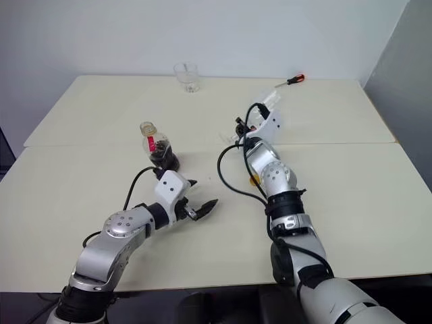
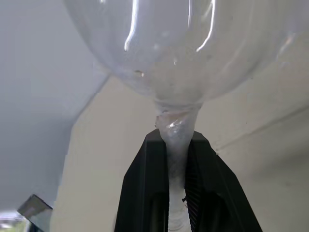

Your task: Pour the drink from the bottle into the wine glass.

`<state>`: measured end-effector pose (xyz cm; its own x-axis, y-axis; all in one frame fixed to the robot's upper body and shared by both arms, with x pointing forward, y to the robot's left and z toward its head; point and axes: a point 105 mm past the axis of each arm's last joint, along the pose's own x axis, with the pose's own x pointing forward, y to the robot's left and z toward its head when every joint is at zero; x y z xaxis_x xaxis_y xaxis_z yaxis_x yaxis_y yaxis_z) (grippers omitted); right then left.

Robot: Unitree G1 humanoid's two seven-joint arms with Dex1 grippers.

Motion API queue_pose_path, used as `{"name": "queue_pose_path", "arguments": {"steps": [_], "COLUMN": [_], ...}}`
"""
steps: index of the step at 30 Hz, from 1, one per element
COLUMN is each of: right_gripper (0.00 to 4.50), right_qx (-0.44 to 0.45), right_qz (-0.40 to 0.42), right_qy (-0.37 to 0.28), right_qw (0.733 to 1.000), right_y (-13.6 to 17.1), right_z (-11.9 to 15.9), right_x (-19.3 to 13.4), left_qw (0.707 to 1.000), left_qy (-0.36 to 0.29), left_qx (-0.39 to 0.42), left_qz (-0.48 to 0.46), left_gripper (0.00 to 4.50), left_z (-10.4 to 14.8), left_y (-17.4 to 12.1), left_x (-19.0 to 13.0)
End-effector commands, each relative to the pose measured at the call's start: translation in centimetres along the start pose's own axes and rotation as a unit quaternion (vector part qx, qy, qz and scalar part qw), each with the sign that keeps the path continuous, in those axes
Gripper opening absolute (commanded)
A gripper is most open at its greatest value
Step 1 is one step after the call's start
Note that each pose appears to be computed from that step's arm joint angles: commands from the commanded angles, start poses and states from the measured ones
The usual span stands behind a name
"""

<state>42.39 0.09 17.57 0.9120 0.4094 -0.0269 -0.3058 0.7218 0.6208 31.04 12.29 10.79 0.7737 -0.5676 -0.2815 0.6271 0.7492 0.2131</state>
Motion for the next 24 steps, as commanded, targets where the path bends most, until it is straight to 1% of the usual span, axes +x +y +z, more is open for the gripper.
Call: {"name": "queue_pose_path", "arguments": {"steps": [1, 2, 4, 9, 12, 15, 18, 21, 24], "right_gripper": [0.16, 0.16, 0.16, 0.16, 0.16, 0.16, 0.16, 0.16, 0.16], "right_qx": [-0.132, -0.164, -0.196, -0.230, -0.240, -0.257, -0.274, -0.294, -0.310], "right_qz": [0.064, 0.068, 0.071, 0.069, 0.068, 0.073, 0.076, 0.084, 0.096], "right_qy": [-0.005, -0.001, 0.000, -0.002, 0.001, 0.014, 0.019, 0.027, 0.036], "right_qw": [0.989, 0.984, 0.978, 0.971, 0.968, 0.964, 0.959, 0.952, 0.945], "right_y": [1.8, 1.5, 1.1, 0.0, -0.6, -1.0, -1.7, -2.6, -2.8], "right_z": [-1.5, -2.2, -3.0, -3.6, -4.0, -4.9, -5.2, -5.4, -5.8], "right_x": [-0.7, -0.9, -1.1, -1.5, -1.6, -1.8, -2.1, -2.7, -3.2], "left_qw": [1.000, 1.000, 1.000, 1.000, 0.999, 0.997, 0.994, 0.989, 0.988], "left_qy": [-0.026, -0.027, -0.028, -0.025, -0.022, -0.014, -0.021, -0.060, -0.071], "left_qx": [0.011, 0.011, 0.012, 0.008, -0.019, -0.068, -0.097, -0.130, -0.135], "left_qz": [0.001, 0.001, 0.003, 0.012, 0.014, -0.024, -0.037, -0.026, -0.025], "left_gripper": [4.50, 4.50, 4.50, 4.50, 4.50, 4.50, 4.50, 4.50, 4.50], "left_z": [1.2, 1.3, 1.3, 1.1, 1.0, 0.8, 1.2, 2.1, 2.3], "left_y": [0.0, 0.0, 0.2, 0.9, 1.3, 1.0, 1.4, 2.9, 3.3], "left_x": [0.2, 0.3, 0.3, -0.2, -0.8, -2.2, -3.2, -4.1, -4.8]}}
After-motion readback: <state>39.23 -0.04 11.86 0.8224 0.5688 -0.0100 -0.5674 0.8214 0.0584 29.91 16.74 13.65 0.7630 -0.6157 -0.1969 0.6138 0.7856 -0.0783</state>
